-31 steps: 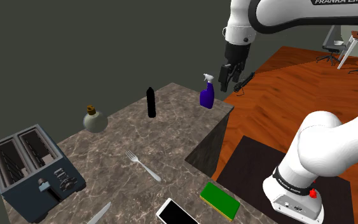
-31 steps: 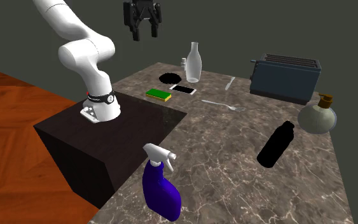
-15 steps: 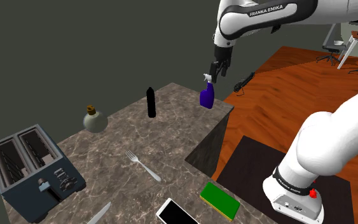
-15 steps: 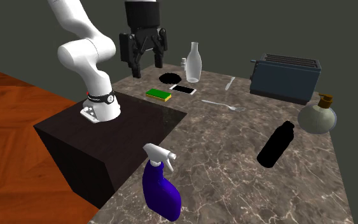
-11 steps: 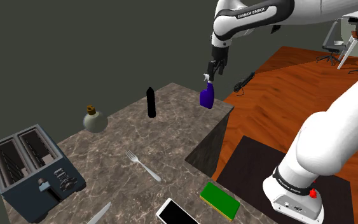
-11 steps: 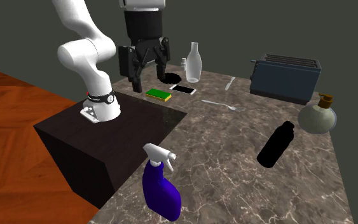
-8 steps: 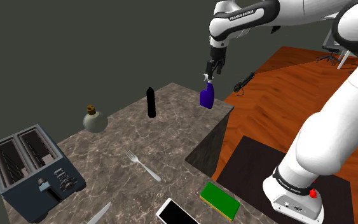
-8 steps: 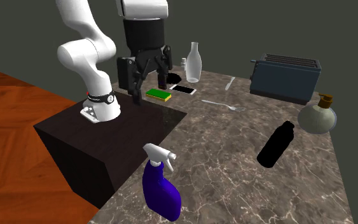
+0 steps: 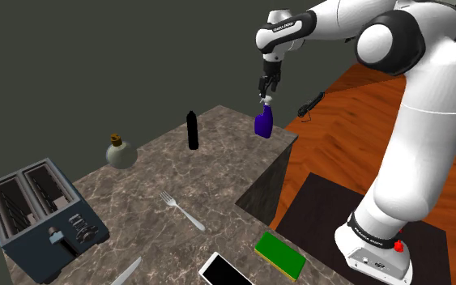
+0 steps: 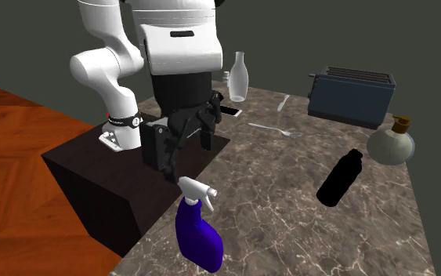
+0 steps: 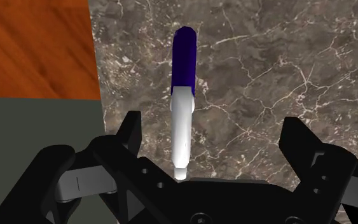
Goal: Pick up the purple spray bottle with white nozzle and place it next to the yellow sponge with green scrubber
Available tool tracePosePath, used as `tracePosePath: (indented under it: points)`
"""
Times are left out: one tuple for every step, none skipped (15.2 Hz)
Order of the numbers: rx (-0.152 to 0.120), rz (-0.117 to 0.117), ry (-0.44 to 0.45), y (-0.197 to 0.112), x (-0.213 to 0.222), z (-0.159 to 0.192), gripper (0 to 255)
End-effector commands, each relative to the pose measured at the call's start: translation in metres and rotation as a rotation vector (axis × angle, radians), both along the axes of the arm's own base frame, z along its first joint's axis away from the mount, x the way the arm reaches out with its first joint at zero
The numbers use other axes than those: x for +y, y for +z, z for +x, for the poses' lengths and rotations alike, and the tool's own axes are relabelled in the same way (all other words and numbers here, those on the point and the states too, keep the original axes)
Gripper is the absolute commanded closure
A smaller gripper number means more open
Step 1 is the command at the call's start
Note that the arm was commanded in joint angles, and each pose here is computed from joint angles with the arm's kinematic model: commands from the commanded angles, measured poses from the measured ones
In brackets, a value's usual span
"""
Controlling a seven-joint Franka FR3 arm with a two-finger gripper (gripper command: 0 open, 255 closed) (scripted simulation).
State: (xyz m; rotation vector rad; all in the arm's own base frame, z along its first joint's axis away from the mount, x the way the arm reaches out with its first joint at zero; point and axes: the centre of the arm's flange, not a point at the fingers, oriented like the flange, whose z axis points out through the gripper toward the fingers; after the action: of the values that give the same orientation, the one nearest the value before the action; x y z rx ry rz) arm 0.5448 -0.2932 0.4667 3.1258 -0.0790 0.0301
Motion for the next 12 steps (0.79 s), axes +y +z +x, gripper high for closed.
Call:
tracePosePath:
  points:
    - [0.0,0.001,0.003,-0.007,-0.019,0.014,0]
    - [0.0,0.001,0.003,-0.012,-0.019,0.014,0]
    - [0.0,0.001,0.003,-0.017,-0.019,0.014,0]
    - [0.0,0.001,0.003,-0.023,-0.019,0.014,0]
    - [0.0,0.001,0.003,-0.028,-0.019,0.014,0]
    - [0.0,0.001,0.003,-0.033,-0.019,0.014,0]
    - [0.0,0.001,0.003,-0.039,-0.02,0.014,0]
    - [0.0,0.001,0.003,-0.044,-0.02,0.015,0]
    - [0.0,0.001,0.003,-0.047,-0.02,0.015,0]
    - [0.0,0.001,0.003,-0.047,-0.02,0.015,0]
    - [0.0,0.001,0.003,-0.047,-0.02,0.015,0]
    - [0.0,0.001,0.003,-0.047,-0.02,0.015,0]
